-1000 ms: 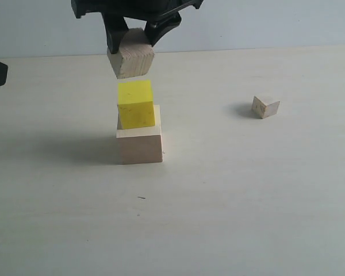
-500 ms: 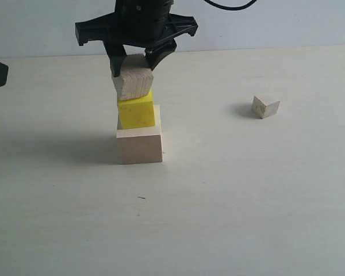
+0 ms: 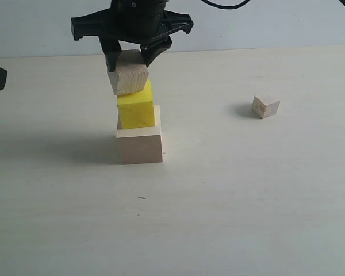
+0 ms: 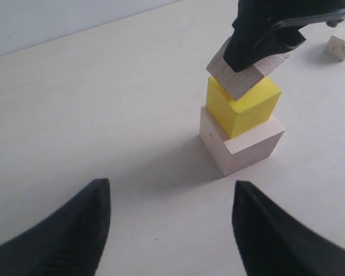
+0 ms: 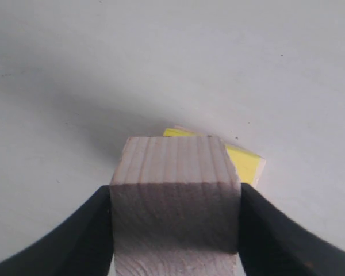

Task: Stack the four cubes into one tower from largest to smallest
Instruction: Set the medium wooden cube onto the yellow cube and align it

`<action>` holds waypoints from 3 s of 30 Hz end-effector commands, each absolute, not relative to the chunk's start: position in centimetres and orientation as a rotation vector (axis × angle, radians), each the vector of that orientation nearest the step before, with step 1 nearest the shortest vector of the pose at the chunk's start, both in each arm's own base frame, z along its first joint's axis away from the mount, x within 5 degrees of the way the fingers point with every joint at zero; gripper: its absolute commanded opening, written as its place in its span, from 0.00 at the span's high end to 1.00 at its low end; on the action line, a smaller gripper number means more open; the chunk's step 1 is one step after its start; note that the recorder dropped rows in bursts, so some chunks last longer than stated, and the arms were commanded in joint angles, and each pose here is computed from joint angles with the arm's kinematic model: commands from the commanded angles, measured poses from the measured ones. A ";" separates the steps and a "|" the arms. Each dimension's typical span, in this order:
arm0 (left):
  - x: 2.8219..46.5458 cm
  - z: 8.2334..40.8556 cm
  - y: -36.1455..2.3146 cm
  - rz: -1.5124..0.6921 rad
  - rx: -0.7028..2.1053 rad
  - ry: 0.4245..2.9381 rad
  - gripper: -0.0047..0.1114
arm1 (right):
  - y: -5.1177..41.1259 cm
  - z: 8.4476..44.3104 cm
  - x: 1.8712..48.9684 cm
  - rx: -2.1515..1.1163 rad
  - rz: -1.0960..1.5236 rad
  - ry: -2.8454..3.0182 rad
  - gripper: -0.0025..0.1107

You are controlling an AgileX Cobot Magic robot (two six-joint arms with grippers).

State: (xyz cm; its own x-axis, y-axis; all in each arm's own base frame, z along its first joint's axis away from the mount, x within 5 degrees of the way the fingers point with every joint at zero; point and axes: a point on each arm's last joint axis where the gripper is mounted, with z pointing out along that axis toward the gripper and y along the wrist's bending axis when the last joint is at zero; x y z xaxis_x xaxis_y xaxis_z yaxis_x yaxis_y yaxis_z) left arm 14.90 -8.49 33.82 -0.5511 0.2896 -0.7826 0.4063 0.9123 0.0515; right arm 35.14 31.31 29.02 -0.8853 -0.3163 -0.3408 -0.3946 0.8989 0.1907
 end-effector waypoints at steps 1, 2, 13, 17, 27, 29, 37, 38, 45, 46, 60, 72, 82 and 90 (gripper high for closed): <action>14.9 33.7 -8.5 -0.171 0.496 2.193 0.44 | 30.9 30.8 34.9 -0.523 0.387 2.711 0.98; 14.9 33.7 -8.5 -0.171 0.496 2.193 0.44 | 30.8 31.2 34.8 -0.522 0.392 2.704 0.98; 14.9 33.7 -8.5 -0.171 0.496 2.193 0.44 | 30.0 31.4 34.1 -0.527 0.355 2.713 0.98; 14.9 33.7 -8.5 -0.171 0.496 2.193 0.44 | 30.1 31.0 34.3 -0.529 0.347 2.720 0.98; 14.9 33.7 -8.5 -0.171 0.496 2.193 0.44 | 30.1 30.2 34.7 -0.512 0.304 2.731 0.98; 14.9 33.7 -8.5 -0.171 0.496 2.193 0.44 | 30.4 29.4 34.8 -0.513 0.311 2.752 0.98; 14.9 33.7 -8.5 -0.170 0.498 2.192 0.44 | 30.5 29.2 34.8 -0.510 0.318 2.759 0.98; 14.9 33.7 -8.5 -0.170 0.498 2.192 0.44 | 30.5 29.2 34.8 -0.510 0.316 2.758 0.98; 14.9 33.7 -8.5 -0.170 0.498 2.192 0.44 | 30.4 29.2 34.9 -0.500 0.307 2.758 0.98; 14.9 33.7 -8.5 -0.170 0.498 2.192 0.44 | 30.4 29.2 34.9 -0.500 0.307 2.758 0.98; 14.9 33.7 -8.5 -0.170 0.498 2.192 0.44 | 30.5 29.0 34.9 -0.500 0.304 2.763 0.82; 14.9 33.7 -8.5 -0.170 0.498 2.192 0.44 | 30.8 28.4 35.0 -0.499 0.324 2.784 0.69; 14.8 33.6 -8.4 -0.161 0.498 2.207 0.44 | 30.8 28.4 35.0 -0.499 0.324 2.784 0.54; 14.8 33.5 -8.4 -0.155 0.498 2.218 0.44 | 30.8 28.4 35.0 -0.499 0.319 2.782 0.44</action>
